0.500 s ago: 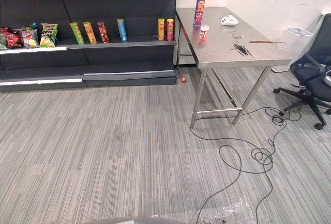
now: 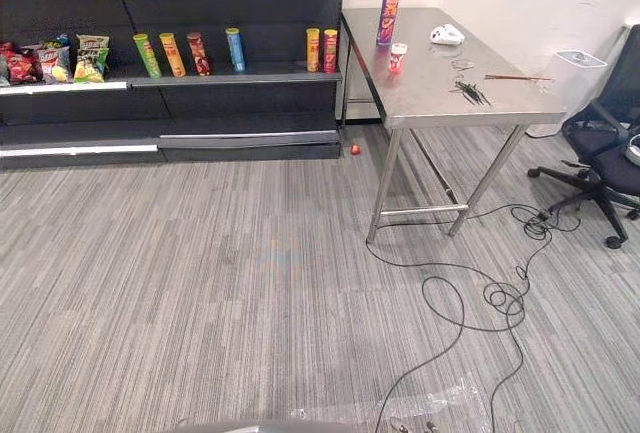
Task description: Put the gum and the chips on the shelf.
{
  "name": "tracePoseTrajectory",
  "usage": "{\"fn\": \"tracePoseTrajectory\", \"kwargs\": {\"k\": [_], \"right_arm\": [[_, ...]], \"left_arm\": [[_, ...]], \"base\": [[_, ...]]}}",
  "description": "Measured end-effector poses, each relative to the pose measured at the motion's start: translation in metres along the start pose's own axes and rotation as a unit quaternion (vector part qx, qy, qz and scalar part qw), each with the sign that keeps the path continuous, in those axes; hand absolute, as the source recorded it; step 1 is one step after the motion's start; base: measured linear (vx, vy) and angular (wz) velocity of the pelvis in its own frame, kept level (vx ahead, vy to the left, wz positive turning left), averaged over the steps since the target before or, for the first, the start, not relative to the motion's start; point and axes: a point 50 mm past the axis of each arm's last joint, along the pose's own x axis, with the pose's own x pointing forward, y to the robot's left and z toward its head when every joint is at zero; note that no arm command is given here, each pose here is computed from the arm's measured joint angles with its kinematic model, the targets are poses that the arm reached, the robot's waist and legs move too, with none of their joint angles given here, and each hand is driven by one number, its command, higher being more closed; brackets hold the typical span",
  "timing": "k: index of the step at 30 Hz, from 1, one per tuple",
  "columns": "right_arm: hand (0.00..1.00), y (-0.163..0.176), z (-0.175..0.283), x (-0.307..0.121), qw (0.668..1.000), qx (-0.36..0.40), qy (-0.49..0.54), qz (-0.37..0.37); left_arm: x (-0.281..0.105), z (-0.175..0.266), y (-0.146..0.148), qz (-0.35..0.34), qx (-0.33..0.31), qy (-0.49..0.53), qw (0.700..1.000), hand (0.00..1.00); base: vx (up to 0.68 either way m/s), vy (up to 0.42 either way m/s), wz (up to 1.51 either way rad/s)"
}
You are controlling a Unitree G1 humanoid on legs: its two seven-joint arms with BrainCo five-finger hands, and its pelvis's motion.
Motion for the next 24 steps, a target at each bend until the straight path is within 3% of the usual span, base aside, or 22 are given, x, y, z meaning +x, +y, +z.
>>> {"fn": "tracePoseTrajectory", "kwargs": {"k": [24], "right_arm": [[0.0,0.009,0.011,0.002,0.999,-0.017,-0.027,0.015]], "left_arm": [[0.002,0.009,-0.003,0.004,-0.014,-0.012,1.0,0.0]], "base": [[-0.02,-0.008,0.01]]}}
